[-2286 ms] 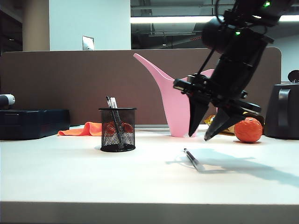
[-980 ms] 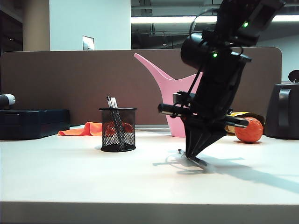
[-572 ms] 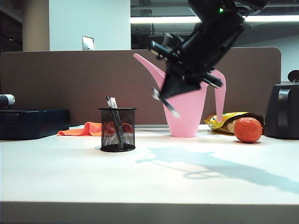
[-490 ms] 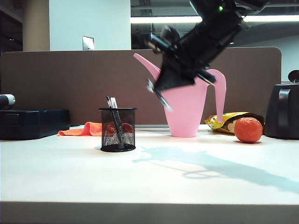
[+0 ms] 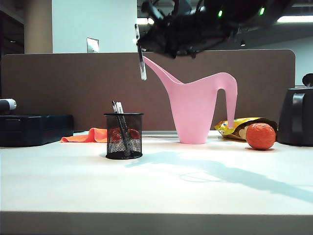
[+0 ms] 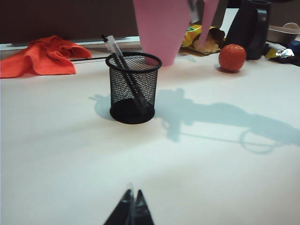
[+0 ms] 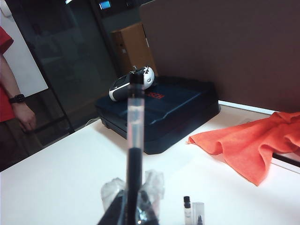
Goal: Pick up a few water-based pens and put them in the pen basket.
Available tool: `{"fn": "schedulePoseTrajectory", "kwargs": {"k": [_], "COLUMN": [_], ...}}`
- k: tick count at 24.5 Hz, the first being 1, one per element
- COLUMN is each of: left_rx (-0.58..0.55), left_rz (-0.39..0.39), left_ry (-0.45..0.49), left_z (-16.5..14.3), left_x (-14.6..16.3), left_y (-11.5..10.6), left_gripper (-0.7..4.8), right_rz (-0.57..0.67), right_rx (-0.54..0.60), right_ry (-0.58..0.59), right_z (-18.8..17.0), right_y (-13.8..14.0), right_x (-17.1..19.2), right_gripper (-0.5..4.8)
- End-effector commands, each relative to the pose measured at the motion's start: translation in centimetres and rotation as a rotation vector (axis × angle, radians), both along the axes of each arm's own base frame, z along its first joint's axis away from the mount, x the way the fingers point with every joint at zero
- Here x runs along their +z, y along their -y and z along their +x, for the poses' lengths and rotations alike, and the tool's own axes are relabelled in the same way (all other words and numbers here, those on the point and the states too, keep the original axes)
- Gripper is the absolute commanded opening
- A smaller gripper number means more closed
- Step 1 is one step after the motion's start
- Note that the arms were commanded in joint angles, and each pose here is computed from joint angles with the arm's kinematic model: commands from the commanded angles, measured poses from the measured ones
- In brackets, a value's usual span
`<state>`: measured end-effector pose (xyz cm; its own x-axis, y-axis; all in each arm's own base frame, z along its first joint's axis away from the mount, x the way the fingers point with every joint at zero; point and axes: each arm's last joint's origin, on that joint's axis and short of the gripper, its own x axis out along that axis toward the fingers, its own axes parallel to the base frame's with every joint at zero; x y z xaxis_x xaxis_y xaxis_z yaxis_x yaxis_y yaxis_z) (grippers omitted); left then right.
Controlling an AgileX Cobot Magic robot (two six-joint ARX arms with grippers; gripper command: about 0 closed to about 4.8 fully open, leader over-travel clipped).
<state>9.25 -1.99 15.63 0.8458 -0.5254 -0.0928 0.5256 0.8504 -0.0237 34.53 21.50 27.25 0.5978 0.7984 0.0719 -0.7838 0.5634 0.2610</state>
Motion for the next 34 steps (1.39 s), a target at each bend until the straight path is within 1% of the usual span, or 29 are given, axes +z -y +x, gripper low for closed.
{"fn": "schedulePoseTrajectory", "kwargs": {"k": [1, 4, 10, 12, 14, 15, 17, 21, 24, 25, 29, 34], "left_rx": [-0.021, -0.021, -0.021, -0.021, -0.021, -0.020, -0.020, -0.020, -0.020, -0.020, -0.020, -0.020], "left_rz": [-0.003, -0.003, -0.003, -0.003, -0.003, -0.003, -0.003, -0.003, -0.003, -0.003, -0.002, -0.003], "left_ry": [0.012, 0.012, 0.012, 0.012, 0.012, 0.012, 0.012, 0.012, 0.012, 0.012, 0.011, 0.012], "left_z": [0.0, 0.0, 0.0, 0.0, 0.0, 0.0, 0.0, 0.0, 0.0, 0.0, 0.0, 0.0], "left_x": [0.2, 0.2, 0.2, 0.2, 0.2, 0.2, 0.2, 0.2, 0.2, 0.2, 0.2, 0.2], "left_y": [0.0, 0.0, 0.0, 0.0, 0.0, 0.0, 0.0, 0.0, 0.0, 0.0, 0.0, 0.0], "left_gripper": [-0.04, -0.05, -0.05, -0.05, -0.04, -0.04, -0.04, -0.04, -0.04, -0.04, -0.05, -0.04], "right_rz": [0.054, 0.066, 0.066, 0.032, -0.013, -0.037, -0.075, -0.111, -0.187, -0.194, -0.188, -0.176], "right_rx": [0.009, 0.014, 0.015, 0.007, -0.010, -0.019, -0.020, -0.023, -0.034, -0.032, -0.032, -0.022], "right_ry": [0.045, 0.026, 0.027, -0.007, -0.008, -0.035, -0.045, -0.060, -0.099, -0.114, -0.107, -0.093], "right_z": [0.9, 2.5, 5.1, 5.9, 6.2, 6.3, 6.5, 6.6, 6.6, 6.6, 6.6, 6.4], "right_y": [-0.6, -1.5, -3.1, -3.6, -3.7, -3.8, -3.8, -3.9, -3.9, -3.9, -3.9, -3.8], "right_x": [-1.2, -2.3, -2.6, -3.1, -4.0, -4.6, -5.5, -6.4, -7.4, -7.5, -7.4, -6.7], "right_gripper": [-0.09, -0.09, -0.09, -0.09, -0.09, -0.09, -0.09, -0.09, -0.09, -0.06, 1.22, 1.26]}}
